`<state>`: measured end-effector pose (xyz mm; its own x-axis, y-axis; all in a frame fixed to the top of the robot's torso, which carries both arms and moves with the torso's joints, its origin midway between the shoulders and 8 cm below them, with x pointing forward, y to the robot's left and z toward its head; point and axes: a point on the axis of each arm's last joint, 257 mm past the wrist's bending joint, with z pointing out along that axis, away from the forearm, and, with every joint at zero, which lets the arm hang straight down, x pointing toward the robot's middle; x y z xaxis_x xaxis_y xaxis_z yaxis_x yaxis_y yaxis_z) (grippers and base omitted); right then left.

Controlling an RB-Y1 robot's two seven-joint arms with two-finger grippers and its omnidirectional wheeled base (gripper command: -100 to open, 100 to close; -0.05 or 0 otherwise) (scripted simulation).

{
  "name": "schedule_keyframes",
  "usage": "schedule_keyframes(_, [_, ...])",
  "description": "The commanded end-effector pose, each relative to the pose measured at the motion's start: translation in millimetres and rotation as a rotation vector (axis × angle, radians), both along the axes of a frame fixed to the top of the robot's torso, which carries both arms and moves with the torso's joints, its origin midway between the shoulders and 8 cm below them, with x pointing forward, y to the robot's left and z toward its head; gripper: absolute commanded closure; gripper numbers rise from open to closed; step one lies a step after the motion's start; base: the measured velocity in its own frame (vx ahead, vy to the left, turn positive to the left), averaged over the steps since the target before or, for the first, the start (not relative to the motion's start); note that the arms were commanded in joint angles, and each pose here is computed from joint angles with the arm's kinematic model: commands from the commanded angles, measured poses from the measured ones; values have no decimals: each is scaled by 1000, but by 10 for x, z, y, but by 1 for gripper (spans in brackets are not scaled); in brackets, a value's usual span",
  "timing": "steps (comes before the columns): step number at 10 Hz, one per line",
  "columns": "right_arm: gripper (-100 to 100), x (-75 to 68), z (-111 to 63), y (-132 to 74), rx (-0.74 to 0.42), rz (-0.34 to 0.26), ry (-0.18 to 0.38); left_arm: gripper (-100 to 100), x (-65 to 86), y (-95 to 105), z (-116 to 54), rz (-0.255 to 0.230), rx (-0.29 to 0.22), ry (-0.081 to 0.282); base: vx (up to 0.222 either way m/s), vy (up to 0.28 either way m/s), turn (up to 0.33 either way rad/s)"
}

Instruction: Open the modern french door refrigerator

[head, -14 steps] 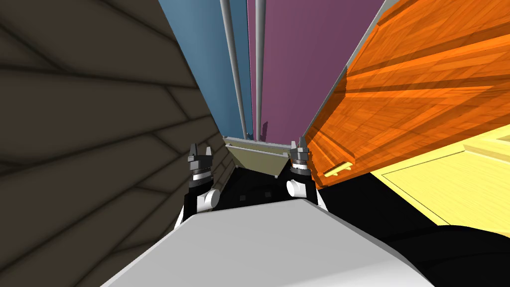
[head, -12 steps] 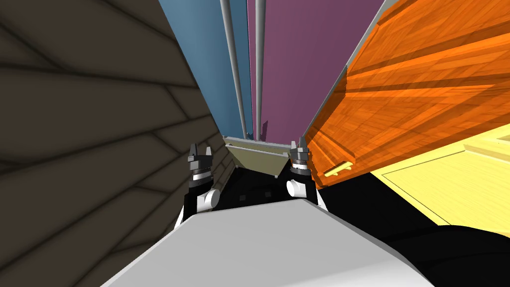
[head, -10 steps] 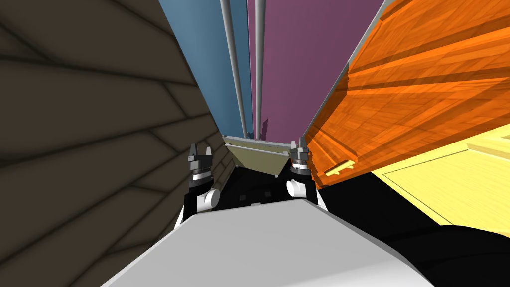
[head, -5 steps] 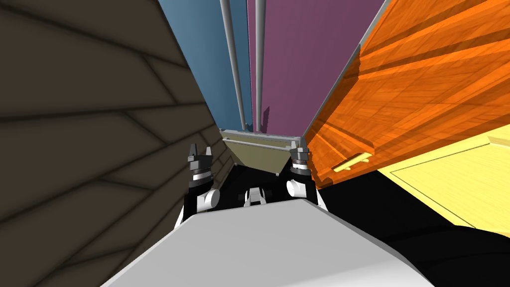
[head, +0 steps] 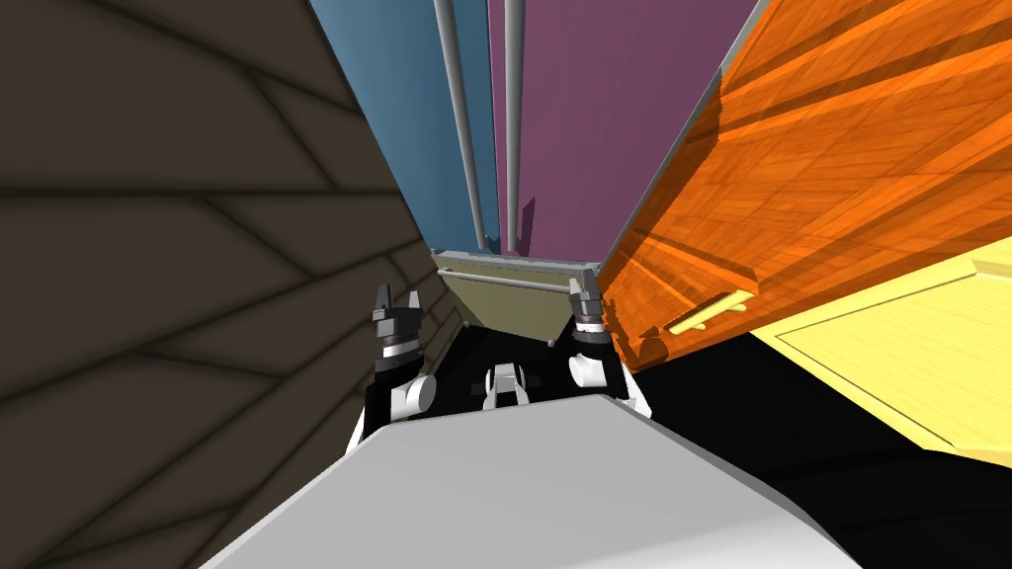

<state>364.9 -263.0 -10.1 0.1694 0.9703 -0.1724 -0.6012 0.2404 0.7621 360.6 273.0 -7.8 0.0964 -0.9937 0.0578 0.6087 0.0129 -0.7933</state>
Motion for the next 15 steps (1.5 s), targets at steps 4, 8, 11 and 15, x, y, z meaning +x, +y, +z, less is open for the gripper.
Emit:
schedule_keyframes(4, [-100, 307, -41, 546, -230, 80, -6, 0, 0, 0, 0, 0, 0, 0, 12, 28, -72])
schedule_keyframes(8, [-100, 488, -56, 931, -371, 115, -31, 0, 0, 0, 0, 0, 0, 0, 10, 28, -68])
schedule_keyframes(11, [-100, 601, -88, 1199, -474, 134, -49, 0, 0, 0, 0, 0, 0, 0, 8, 29, -72])
schedule_keyframes(15, [-100, 721, -72, 1517, -608, 143, -92, 0, 0, 0, 0, 0, 0, 0, 9, 28, -60])
